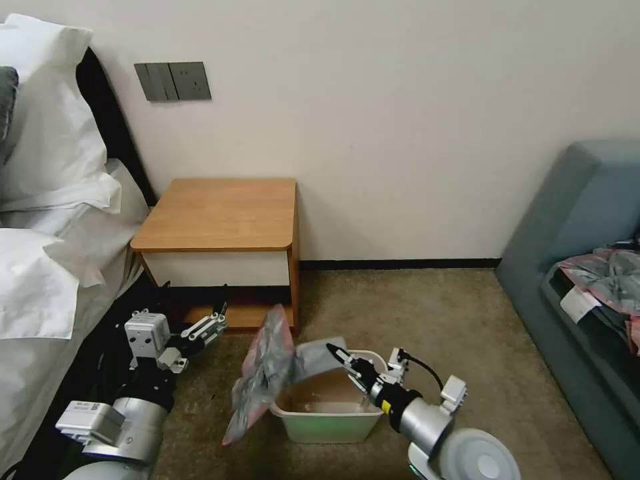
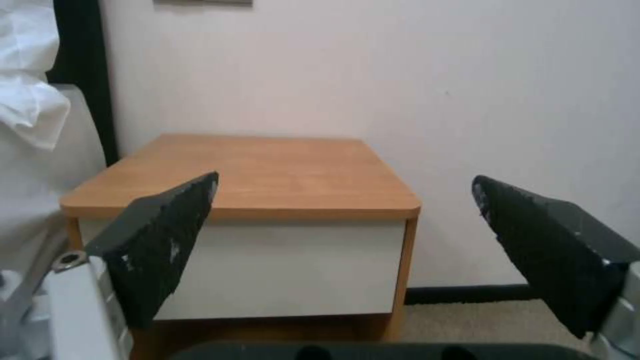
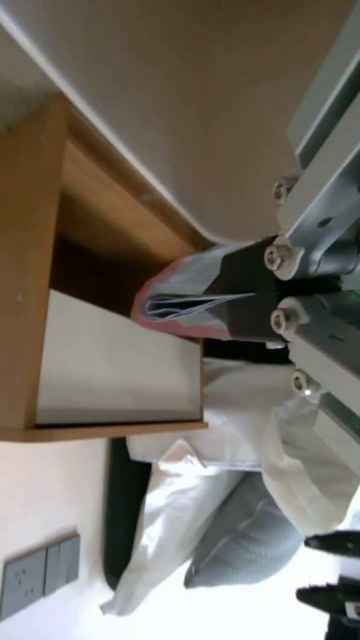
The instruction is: Pick up the garbage bag from the table and place it over the trash can.
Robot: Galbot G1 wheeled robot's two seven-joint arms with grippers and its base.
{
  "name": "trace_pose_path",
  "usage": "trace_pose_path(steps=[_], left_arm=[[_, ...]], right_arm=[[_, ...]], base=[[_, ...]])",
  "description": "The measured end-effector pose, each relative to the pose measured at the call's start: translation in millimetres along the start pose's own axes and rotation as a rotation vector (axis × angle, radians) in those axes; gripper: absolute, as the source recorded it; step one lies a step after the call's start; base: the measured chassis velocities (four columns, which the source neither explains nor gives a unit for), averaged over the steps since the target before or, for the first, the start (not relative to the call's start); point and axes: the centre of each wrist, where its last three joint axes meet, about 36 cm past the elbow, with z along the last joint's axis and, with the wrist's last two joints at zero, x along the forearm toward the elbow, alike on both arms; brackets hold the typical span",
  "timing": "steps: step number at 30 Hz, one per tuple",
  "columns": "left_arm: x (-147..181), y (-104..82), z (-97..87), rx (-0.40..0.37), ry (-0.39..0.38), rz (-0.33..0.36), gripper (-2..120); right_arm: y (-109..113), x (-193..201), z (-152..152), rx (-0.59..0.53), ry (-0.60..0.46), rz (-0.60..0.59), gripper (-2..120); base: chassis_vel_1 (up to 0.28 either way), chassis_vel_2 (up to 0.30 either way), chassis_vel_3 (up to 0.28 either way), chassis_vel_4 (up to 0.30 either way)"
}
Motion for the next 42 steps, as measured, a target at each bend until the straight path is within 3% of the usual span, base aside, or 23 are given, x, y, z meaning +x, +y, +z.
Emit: trace_pose_path(steps=[3, 21, 26, 29, 37, 42], left_arm=[[-0.1, 0.4, -0.2, -0.002, -0.002, 0.000, 100], [-3.8, -2.0, -1.4, 0.013, -0.019, 0.003, 100], [-4.9, -2.0, 4.5, -0.007, 0.014, 0.010, 100], [-4.7, -0.2, 14.5, -0.032, 0.057, 0.012, 100], [-0.9, -4.2, 31.4, -0.028, 0.122, 0.014, 99], [0.3, -31.0, 45.5, 0.040, 0.180, 0.102, 95]], right_arm=[[-1.1, 2.7, -4.7, 0.013, 0.000, 0.028, 2], [14.0, 54.3, -19.0, 0.133, -0.040, 0.149, 66], [26.9, 66.0, -29.0, 0.164, -0.078, 0.133, 82], [36.2, 68.3, -34.4, 0.180, -0.104, 0.117, 97], [34.9, 67.2, -35.8, 0.173, -0.123, 0.116, 100], [30.9, 69.0, -34.9, 0.172, -0.129, 0.126, 100]], base=[[0.000, 0.000, 0.000, 0.000], [0.000, 0.000, 0.000, 0.000], [0.000, 0.000, 0.000, 0.000], [0.000, 0.000, 0.000, 0.000], [0.000, 0.000, 0.000, 0.000], [0.000, 0.000, 0.000, 0.000]])
